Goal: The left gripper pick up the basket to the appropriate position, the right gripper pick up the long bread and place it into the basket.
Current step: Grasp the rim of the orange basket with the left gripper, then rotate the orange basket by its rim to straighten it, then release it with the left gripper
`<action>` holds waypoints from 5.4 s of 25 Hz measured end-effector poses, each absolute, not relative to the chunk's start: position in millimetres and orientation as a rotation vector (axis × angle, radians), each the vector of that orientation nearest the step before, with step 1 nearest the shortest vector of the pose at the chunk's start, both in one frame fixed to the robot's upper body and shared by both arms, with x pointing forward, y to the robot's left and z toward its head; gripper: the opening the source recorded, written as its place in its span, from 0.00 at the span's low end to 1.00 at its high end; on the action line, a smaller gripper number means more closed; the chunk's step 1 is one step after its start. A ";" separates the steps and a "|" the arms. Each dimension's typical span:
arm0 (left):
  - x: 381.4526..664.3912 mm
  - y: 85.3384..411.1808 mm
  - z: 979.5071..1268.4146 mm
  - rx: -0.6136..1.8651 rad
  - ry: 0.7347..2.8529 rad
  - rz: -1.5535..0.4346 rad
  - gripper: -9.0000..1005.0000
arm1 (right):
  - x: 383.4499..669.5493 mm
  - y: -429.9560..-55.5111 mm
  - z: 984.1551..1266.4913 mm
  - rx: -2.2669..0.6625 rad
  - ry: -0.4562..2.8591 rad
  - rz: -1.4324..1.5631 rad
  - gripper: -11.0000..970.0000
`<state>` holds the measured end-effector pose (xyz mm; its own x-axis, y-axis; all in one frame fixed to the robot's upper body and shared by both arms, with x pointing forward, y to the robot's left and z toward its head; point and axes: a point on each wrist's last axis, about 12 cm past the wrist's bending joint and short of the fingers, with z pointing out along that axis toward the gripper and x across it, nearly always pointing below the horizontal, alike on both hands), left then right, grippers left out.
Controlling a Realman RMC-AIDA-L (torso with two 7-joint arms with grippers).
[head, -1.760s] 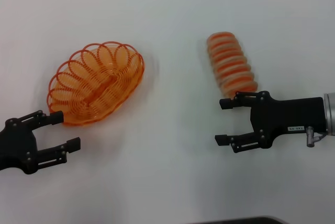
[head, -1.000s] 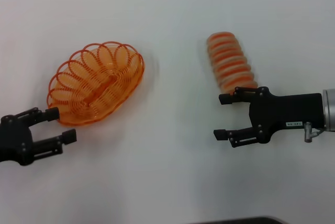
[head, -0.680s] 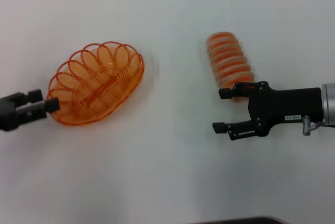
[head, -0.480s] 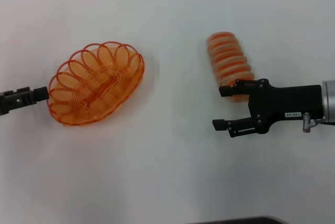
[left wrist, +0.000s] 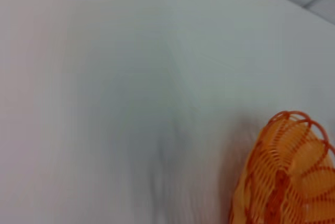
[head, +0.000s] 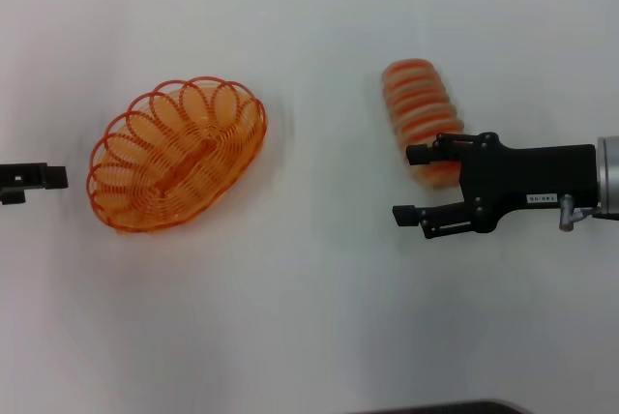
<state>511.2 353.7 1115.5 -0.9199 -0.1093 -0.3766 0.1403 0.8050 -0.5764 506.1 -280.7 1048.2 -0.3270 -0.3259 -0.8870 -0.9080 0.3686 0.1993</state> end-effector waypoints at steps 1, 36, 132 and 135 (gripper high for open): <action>512.2 353.2 1116.4 0.014 2.610 -0.868 0.80 | 506.8 -281.1 1048.7 -1.071 1.842 0.932 0.96; 518.7 326.2 1105.3 -0.153 2.747 -0.981 0.72 | 516.3 -282.5 1050.4 -1.033 1.859 0.885 0.96; 560.7 260.3 1117.3 0.227 2.811 -0.869 0.08 | 530.0 -289.6 1063.8 -0.983 1.839 0.832 0.96; 565.2 250.0 1120.4 0.303 2.814 -0.847 0.08 | 530.3 -289.6 1064.1 -0.983 1.838 0.831 0.96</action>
<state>565.2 250.0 1120.4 -0.9616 0.1404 -0.2357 0.2472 0.8162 -0.5222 530.3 -289.6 1064.1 -0.3121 -0.2926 -0.9039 -0.8720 0.4659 0.1503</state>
